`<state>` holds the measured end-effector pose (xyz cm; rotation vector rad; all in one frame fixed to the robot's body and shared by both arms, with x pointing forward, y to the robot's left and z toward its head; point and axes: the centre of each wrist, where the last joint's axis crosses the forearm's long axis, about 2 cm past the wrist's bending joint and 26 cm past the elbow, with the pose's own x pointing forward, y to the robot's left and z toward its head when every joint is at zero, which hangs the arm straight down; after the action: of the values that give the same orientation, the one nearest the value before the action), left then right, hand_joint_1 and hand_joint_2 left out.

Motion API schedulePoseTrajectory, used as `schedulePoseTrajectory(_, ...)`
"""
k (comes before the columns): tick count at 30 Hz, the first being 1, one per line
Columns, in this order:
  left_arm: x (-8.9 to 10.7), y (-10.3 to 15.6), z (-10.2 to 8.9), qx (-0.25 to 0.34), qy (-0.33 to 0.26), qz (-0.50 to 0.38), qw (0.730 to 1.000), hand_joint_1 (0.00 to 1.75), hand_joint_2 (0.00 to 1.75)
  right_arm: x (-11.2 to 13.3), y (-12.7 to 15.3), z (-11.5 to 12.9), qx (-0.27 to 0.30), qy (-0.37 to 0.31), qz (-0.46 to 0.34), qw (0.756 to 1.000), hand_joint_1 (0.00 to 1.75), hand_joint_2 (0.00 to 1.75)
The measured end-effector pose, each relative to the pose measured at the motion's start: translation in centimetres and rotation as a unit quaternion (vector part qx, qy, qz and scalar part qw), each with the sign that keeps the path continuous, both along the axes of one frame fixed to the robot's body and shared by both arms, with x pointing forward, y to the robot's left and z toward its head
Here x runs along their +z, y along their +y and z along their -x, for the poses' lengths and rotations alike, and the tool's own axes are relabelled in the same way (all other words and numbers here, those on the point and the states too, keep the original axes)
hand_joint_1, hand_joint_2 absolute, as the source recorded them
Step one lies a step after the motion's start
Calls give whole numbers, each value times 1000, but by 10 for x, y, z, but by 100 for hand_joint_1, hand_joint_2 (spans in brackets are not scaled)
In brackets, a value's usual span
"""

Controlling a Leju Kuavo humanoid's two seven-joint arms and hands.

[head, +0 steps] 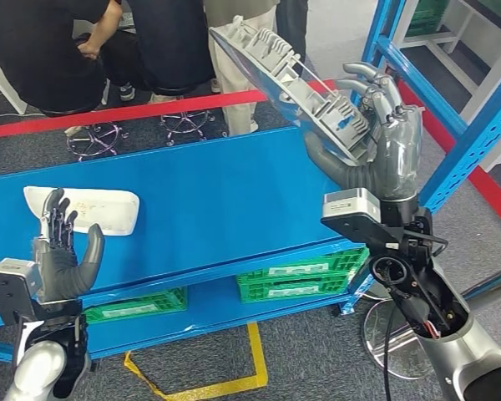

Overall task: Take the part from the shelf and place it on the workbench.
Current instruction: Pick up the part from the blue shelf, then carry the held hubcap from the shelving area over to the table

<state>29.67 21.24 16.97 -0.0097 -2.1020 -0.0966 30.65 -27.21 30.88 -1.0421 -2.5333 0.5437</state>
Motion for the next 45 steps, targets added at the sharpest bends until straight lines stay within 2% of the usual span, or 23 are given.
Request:
schedulePoseTrajectory(15, 9, -1, 7, 4, -18, 4, 1000, 0, 175, -4, 10, 2, 16, 5, 14, 1000, 175, 175)
schedulePoseTrajectory(45, 10, -2, 6, -13, -24, 2, 1000, 0, 175, -5, 12, 3, 17, 10, 8, 1000, 175, 175)
